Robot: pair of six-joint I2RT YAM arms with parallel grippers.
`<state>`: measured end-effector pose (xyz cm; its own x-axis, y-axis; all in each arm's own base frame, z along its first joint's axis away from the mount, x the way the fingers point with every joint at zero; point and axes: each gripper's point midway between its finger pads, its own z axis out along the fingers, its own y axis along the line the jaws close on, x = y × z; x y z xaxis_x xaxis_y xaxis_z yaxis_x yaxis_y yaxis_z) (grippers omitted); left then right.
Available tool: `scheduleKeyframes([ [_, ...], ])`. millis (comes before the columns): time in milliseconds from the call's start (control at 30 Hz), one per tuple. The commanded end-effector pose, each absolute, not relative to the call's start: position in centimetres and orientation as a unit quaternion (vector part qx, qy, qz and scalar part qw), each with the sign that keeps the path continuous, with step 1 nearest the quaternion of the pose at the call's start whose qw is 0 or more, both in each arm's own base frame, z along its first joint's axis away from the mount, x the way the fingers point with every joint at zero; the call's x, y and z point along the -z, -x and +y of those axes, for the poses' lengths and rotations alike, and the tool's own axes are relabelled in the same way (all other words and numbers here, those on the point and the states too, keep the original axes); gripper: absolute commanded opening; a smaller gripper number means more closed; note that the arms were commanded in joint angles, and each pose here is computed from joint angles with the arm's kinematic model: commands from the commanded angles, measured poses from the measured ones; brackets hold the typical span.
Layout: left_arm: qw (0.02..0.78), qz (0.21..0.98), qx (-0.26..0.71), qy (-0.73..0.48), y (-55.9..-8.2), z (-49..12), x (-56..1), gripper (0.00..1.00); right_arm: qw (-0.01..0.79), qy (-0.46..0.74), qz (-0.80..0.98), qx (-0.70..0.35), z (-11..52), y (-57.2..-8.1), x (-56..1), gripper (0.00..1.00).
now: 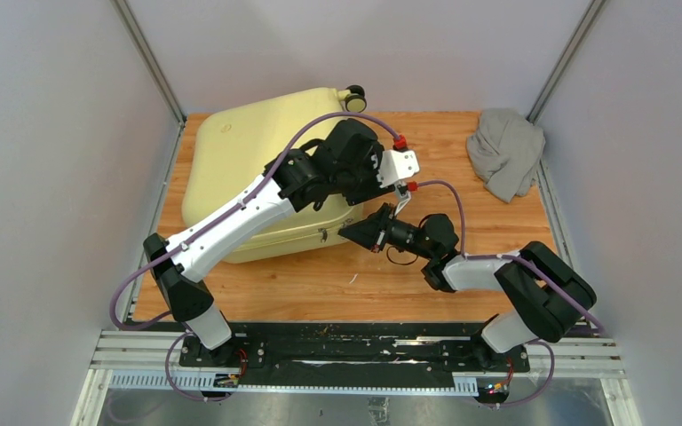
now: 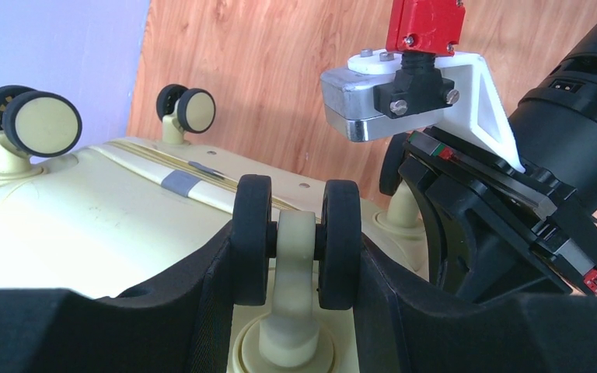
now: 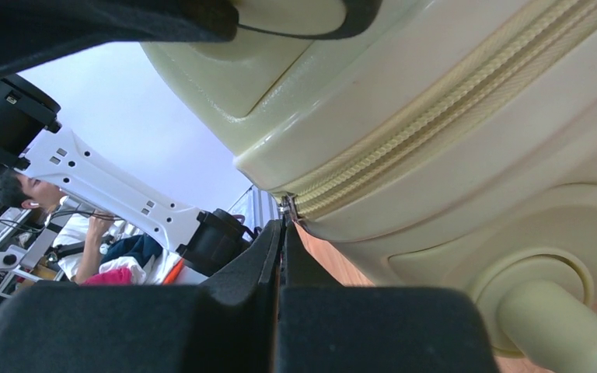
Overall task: Pack the luggage
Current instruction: Zip the luggage at the center of the board.
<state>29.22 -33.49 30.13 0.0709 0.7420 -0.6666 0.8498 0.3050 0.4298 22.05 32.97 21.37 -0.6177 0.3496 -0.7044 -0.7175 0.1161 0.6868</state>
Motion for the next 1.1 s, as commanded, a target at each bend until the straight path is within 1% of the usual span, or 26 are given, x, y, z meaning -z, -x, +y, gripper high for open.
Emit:
scheduleKeyframes([
  [0, 0.631, 0.566, 0.128, -0.514, -28.0, -35.4, -44.9, 0.0, 0.432, 0.131, 0.603, -0.657, 33.1, -22.2, -22.5, 0.0],
  [200, 0.635, 0.559, 0.13, -0.518, -28.2, -36.0, -45.3, 0.0, 0.396, 0.161, 0.607, -0.67, 34.6, -20.2, -20.9, 0.0],
  [567, 0.645, 0.552, 0.132, -0.512, -29.2, -37.4, -46.3, 0.0, 0.366, 0.223, 0.587, -0.687, 37.0, -17.2, -21.0, 0.0],
  [700, 0.655, 0.546, 0.133, -0.506, -29.4, -37.5, -46.8, 0.0, 0.36, 0.213, 0.583, -0.697, 36.9, -17.0, -21.1, 0.0],
  [800, 0.66, 0.542, 0.125, -0.505, -29.3, -37.1, -47.2, 0.0, 0.385, 0.17, 0.6, -0.68, 35.8, -18.2, -20.8, 0.11],
  [867, 0.662, 0.538, 0.121, -0.507, -29.1, -36.6, -47.4, 0.0, 0.409, 0.138, 0.625, -0.651, 34.2, -19.5, -20.0, 0.21],
  [900, 0.663, 0.537, 0.119, -0.508, -28.9, -36.4, -47.4, 0.0, 0.419, 0.126, 0.638, -0.634, 33.3, -20.0, -19.6, 0.25],
  [1000, 0.663, 0.535, 0.116, -0.511, -28.4, -35.6, -47.2, 0.0, 0.45, 0.116, 0.669, -0.58, 30.6, -20.8, -19.1, 0.33],
  [1067, 0.664, 0.534, 0.116, -0.511, -28.2, -35.3, -47.1, 0.0, 0.472, 0.128, 0.683, -0.543, 29.4, -20.9, -19.7, 0.36],
])
